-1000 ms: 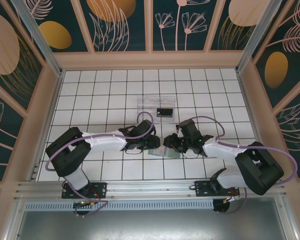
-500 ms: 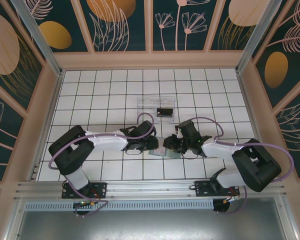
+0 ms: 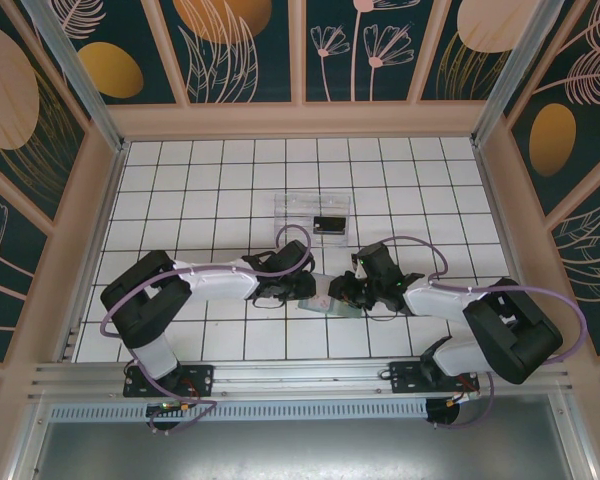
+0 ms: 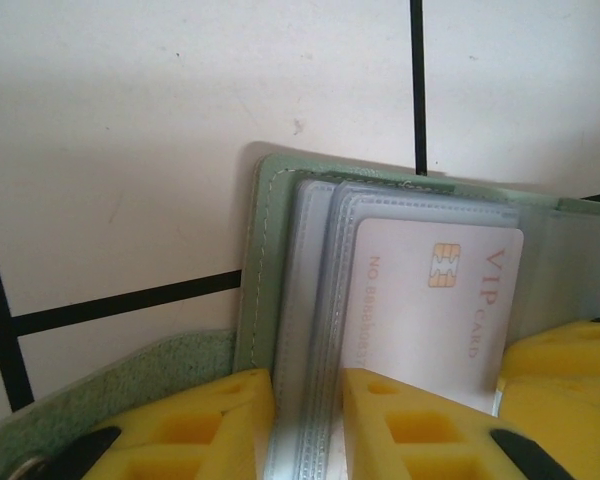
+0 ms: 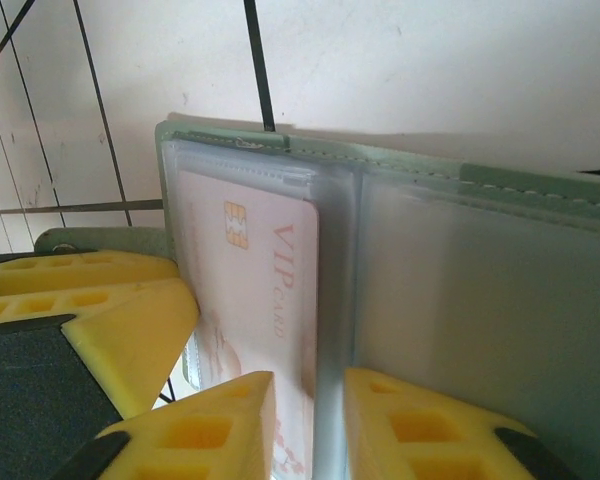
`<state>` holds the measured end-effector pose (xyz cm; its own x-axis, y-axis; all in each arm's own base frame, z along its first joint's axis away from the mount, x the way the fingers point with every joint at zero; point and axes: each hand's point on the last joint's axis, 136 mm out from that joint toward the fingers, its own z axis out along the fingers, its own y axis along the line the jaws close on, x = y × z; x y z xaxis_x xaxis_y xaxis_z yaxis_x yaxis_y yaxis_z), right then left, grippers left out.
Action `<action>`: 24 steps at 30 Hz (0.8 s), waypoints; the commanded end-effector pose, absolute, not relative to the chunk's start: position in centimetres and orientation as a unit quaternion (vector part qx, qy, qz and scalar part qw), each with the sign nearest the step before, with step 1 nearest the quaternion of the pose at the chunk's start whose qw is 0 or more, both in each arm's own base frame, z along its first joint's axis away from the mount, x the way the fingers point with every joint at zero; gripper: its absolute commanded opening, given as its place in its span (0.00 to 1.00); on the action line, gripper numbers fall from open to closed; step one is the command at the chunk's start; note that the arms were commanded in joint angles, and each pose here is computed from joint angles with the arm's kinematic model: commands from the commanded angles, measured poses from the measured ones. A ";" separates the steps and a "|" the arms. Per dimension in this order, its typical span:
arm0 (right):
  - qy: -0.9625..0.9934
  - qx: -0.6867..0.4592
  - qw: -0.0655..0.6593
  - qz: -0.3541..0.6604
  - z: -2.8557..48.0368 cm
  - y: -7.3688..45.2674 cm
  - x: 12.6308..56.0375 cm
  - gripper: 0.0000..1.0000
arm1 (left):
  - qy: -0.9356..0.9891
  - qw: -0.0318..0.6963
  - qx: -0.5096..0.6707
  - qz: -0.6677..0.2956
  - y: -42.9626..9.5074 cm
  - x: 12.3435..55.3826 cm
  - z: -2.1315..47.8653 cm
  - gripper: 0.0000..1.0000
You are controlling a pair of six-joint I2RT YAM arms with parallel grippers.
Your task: Take the credit cards out of the card holder
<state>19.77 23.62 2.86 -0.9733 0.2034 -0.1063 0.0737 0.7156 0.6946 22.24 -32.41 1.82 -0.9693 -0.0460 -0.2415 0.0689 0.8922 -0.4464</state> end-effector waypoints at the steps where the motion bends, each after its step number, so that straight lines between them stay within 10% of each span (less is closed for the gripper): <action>1: 0.923 0.074 0.084 0.369 2.3 23.5 19.4 0.21 | 0.987 0.084 0.010 -0.139 -28.6 20.5 -2.4 0.23; 24: 0.899 0.072 0.106 0.419 4.8 24.6 19.9 0.14 | 0.984 0.074 0.008 -0.159 -29.4 20.2 -2.5 0.11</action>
<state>19.63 23.82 3.17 -0.9695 0.2213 -0.1052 0.0767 0.6816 0.7277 22.40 -32.97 1.98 -0.9690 -0.0373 -0.2440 0.0820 0.8838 -0.4607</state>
